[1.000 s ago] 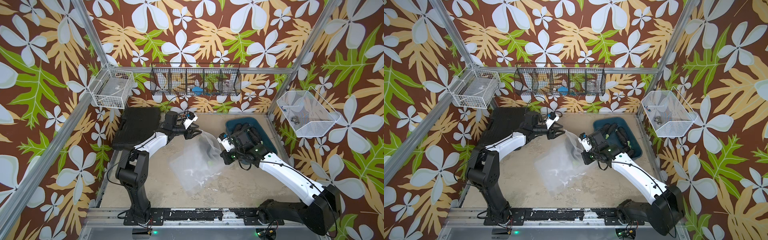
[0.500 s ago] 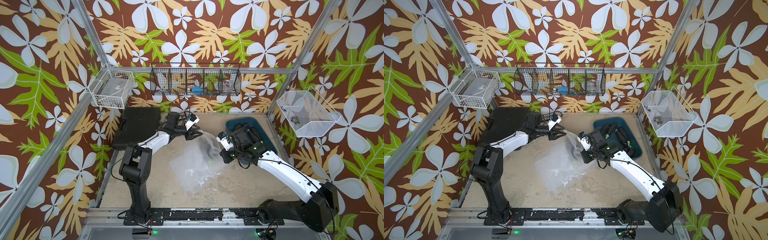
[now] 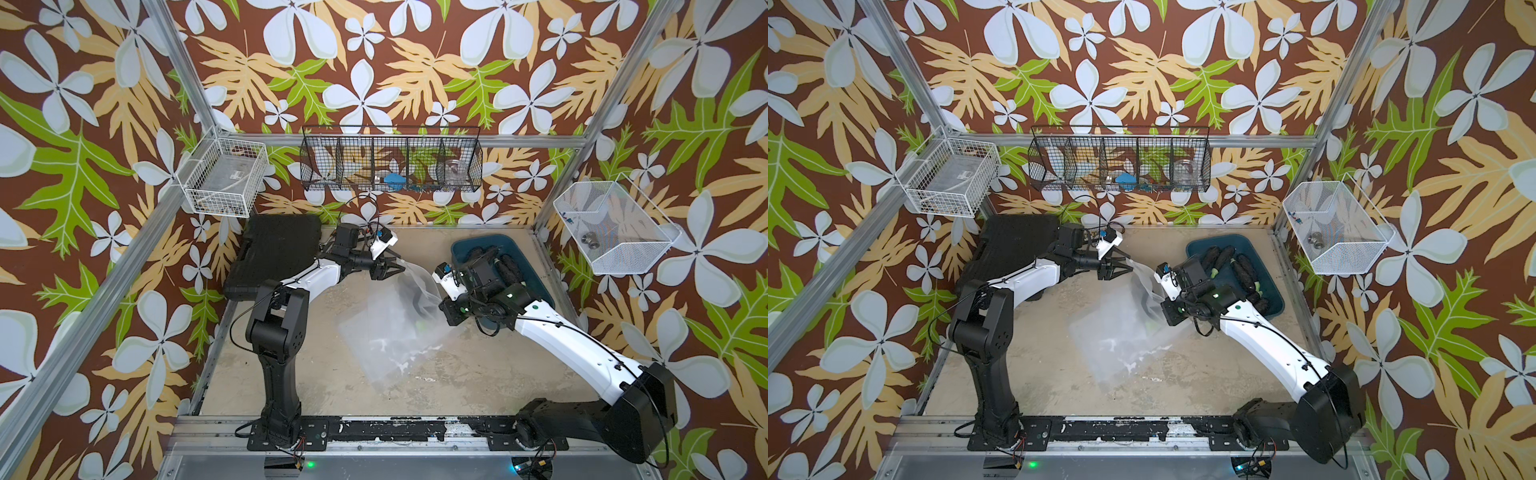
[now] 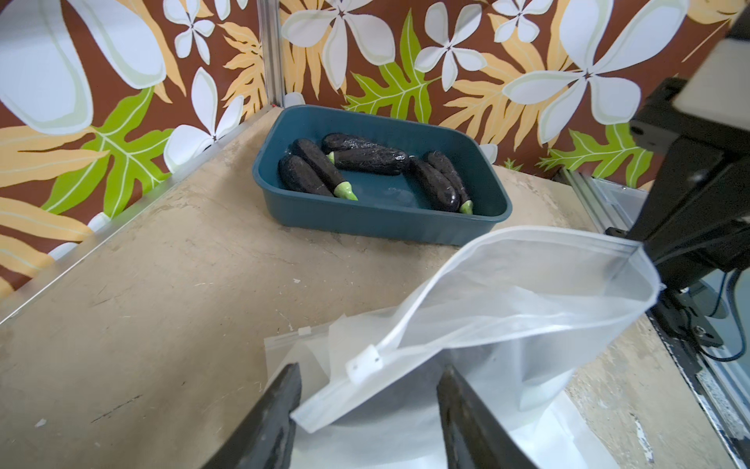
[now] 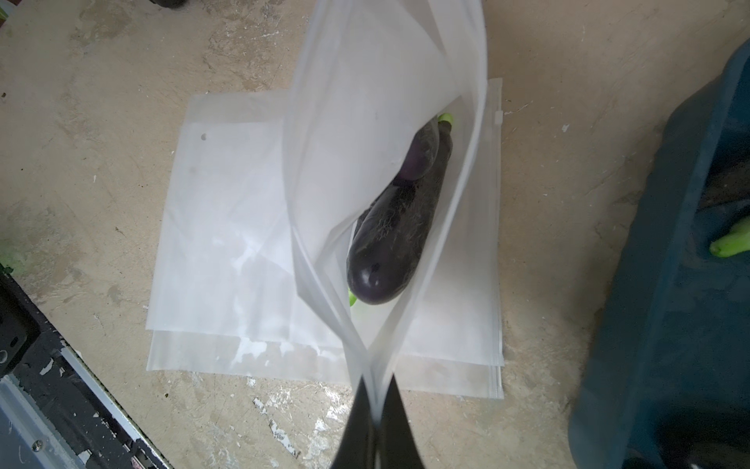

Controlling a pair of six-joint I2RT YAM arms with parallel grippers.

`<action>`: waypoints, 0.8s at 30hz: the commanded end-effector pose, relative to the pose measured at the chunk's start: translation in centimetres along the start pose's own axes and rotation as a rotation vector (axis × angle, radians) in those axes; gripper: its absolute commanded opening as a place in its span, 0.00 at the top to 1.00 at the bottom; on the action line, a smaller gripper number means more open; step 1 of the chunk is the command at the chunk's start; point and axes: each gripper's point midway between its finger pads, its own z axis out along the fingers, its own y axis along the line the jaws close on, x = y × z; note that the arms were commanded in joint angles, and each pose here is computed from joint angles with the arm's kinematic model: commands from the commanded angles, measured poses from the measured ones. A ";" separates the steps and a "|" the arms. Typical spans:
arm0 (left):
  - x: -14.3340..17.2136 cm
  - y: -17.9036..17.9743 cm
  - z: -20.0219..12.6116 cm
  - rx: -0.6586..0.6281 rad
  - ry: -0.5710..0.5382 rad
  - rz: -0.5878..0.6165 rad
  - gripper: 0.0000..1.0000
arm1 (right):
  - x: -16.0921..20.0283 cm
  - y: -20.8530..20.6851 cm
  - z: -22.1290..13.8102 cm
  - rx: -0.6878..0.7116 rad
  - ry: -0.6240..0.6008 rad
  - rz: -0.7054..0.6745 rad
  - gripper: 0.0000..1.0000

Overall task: Place the eggplant in a zip-top bag and seal the zipper
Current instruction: Adjust the zipper food storage bag at the center of the board.

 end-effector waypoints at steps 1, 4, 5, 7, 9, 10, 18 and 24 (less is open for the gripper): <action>-0.3 -0.6 0.1 0.050 -0.017 0.003 0.47 | -0.2 -0.1 0.1 0.002 -0.001 -0.007 1.00; -0.4 -0.7 0.0 0.060 -0.021 0.001 0.52 | -0.2 -0.1 0.3 0.006 0.002 -0.009 1.00; -0.4 -0.8 0.1 0.062 -0.020 -0.001 0.54 | -0.1 -0.2 0.4 0.010 0.004 -0.006 1.00; -0.1 -0.7 0.1 0.058 -0.012 -0.009 0.62 | -0.3 -0.3 0.4 0.013 0.001 -0.007 1.00; 0.1 -0.6 0.0 0.052 -0.007 -0.015 0.69 | -0.3 -0.4 0.4 0.021 0.001 -0.006 1.00; 0.3 -0.6 0.0 0.049 -0.005 -0.020 0.72 | -0.3 -0.5 0.5 0.024 0.004 -0.004 1.00; 0.1 -0.1 -0.3 0.011 0.004 -0.031 0.97 | -0.3 -1.4 0.4 0.047 -0.003 0.015 1.00; -1.7 0.6 -1.2 -0.087 0.006 -0.054 1.00 | -0.8 -4.5 -0.6 0.113 -0.035 0.117 0.99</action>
